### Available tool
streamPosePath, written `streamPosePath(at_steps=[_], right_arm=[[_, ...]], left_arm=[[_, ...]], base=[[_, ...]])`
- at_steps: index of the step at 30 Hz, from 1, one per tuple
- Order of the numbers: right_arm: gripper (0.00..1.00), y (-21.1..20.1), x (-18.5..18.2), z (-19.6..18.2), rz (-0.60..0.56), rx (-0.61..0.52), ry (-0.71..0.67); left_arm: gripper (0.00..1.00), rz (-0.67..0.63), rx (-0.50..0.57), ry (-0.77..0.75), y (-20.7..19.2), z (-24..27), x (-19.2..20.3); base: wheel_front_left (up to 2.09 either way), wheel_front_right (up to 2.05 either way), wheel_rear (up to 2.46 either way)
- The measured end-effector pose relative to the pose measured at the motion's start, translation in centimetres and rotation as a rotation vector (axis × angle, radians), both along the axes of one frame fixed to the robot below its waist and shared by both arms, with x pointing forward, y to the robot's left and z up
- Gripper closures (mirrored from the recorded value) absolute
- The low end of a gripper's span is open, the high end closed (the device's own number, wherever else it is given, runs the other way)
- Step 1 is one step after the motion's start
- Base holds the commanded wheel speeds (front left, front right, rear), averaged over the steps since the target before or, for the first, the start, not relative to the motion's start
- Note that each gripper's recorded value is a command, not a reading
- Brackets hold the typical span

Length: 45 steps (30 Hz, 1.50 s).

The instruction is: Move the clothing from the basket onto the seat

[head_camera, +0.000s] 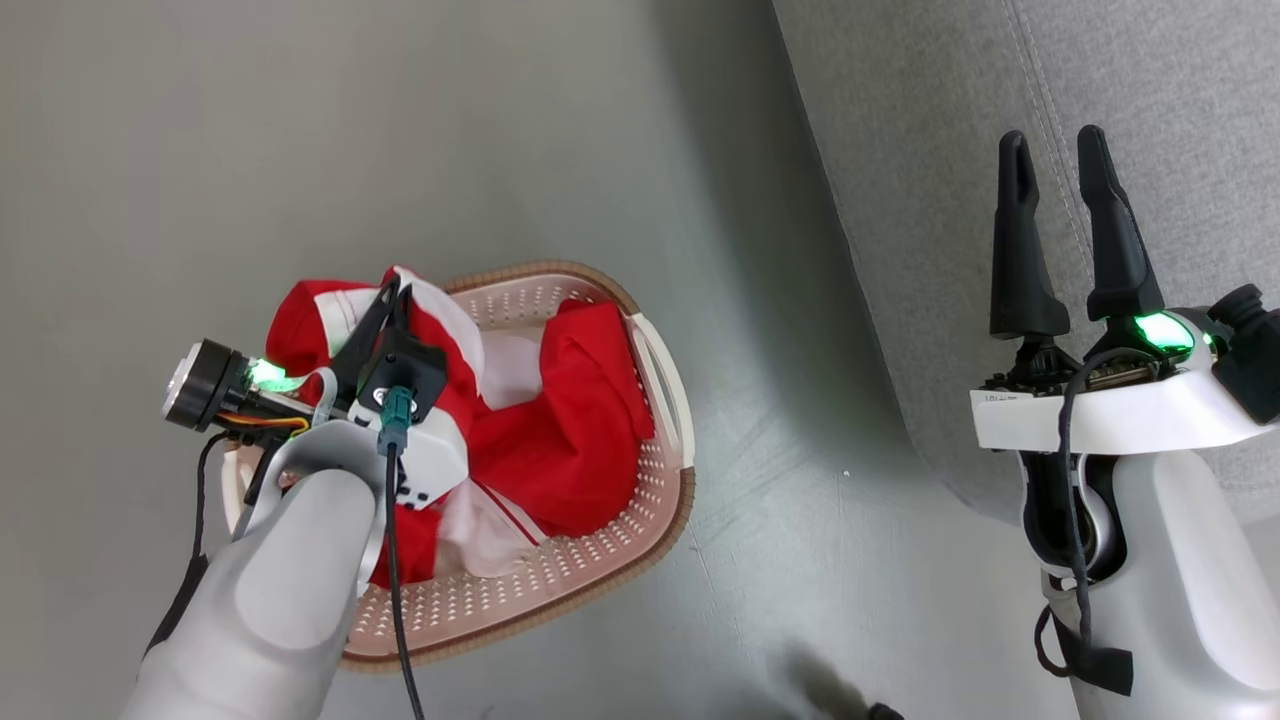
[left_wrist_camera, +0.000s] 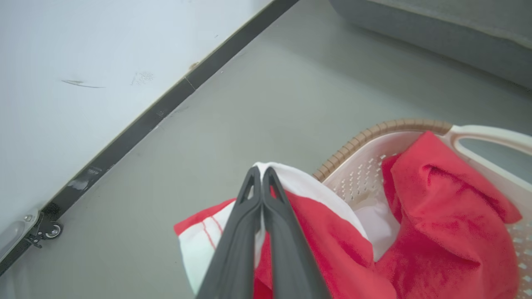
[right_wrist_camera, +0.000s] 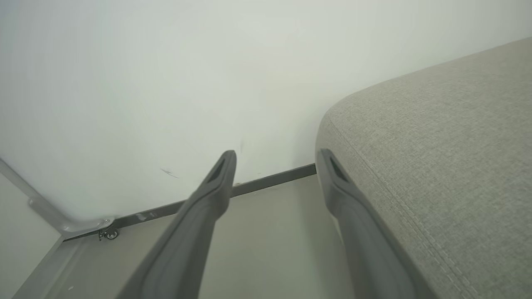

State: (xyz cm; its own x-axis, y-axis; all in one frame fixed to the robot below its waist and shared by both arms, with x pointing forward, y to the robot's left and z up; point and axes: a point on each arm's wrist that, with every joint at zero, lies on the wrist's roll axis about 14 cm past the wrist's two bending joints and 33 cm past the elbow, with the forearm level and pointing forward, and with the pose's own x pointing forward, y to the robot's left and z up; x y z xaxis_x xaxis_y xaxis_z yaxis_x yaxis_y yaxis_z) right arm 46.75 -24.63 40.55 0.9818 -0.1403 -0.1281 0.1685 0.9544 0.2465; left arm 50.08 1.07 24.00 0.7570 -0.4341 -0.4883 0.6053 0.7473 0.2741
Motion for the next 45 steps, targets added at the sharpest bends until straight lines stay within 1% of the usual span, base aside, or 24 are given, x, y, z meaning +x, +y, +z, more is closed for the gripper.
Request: streamPosePath(at_steps=[4,9,11,19,22,28,34,45], right_arm=[[0.0,0.7,0.1,0.7,0.022,-0.008,-0.016],[0.0,1.4,0.4,2.1,0.048,-0.022,-0.049],[0.0,1.7,0.5,2.6,0.057,-0.025,-0.062],[0.0,2.7,0.1,4.3,0.081,-0.026,-0.095],[0.0,3.0,-0.3,4.9,0.088,-0.021,-0.108],[0.0,3.8,-0.5,7.0,0.113,-0.046,-0.155],[0.0,4.6,-1.5,8.3,0.141,-0.073,-0.177],[0.0,6.0,-3.6,10.0,0.197,-0.113,-0.203]], left_arm=[[1.0,0.058,-0.051,-0.052,0.2,2.6,1.0],[1.0,0.141,-0.112,-0.104,1.4,5.6,1.8],[1.0,0.172,-0.151,-0.133,1.7,7.2,2.3],[1.0,0.216,-0.249,-0.28,2.7,14.1,3.5],[1.0,0.242,-0.275,-0.313,3.5,15.9,3.3],[1.0,0.285,-0.309,-0.399,5.7,19.8,2.9],[1.0,0.313,-0.307,-0.462,7.7,22.7,1.7],[1.0,0.313,-0.357,-0.574,9.0,28.5,-0.7]], base=[[0.0,0.0,0.0],[0.0,0.0,0.0],[0.0,0.0,0.0],[0.0,0.0,0.0],[0.0,0.0,0.0],[0.0,0.0,0.0],[0.0,0.0,0.0],[0.0,0.0,0.0]])
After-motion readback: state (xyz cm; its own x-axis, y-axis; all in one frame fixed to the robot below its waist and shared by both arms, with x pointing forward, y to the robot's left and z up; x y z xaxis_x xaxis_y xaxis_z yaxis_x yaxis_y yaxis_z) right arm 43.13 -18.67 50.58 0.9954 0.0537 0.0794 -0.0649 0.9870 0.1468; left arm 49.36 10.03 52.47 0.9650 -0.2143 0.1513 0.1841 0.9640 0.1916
